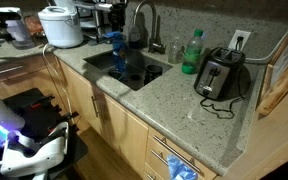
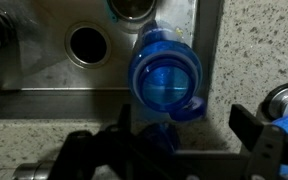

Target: Pick the blue bottle on the counter and put it in the sink

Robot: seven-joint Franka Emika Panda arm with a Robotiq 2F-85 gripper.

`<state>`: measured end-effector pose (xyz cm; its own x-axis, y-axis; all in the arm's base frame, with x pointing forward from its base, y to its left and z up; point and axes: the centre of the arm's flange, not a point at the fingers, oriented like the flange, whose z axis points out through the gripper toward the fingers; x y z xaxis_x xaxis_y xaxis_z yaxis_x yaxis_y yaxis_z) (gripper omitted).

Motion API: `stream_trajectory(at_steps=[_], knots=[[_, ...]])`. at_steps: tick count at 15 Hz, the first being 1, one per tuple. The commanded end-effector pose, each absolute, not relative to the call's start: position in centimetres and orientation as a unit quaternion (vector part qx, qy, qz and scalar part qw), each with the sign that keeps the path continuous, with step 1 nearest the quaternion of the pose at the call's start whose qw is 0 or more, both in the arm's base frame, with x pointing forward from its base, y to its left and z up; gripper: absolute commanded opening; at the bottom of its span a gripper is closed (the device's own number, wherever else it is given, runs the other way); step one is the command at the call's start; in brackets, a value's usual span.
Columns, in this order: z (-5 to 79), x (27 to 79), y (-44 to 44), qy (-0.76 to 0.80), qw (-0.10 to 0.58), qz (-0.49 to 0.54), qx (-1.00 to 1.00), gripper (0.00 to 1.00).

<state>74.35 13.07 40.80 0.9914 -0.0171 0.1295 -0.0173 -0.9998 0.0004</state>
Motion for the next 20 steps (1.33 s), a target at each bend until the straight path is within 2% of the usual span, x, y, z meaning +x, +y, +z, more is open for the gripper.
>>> stream_trajectory(at_steps=[1, 12, 20], knots=[[43.5, 70.4, 13.5, -0.001, 0.018, 0.036, 0.999, 1.0], [48.1, 61.2, 20.7, 0.072, 0.057, -0.008, 0.996, 1.0], [49.7, 55.2, 22.3, 0.088, 0.055, -0.009, 0.995, 1.0]])
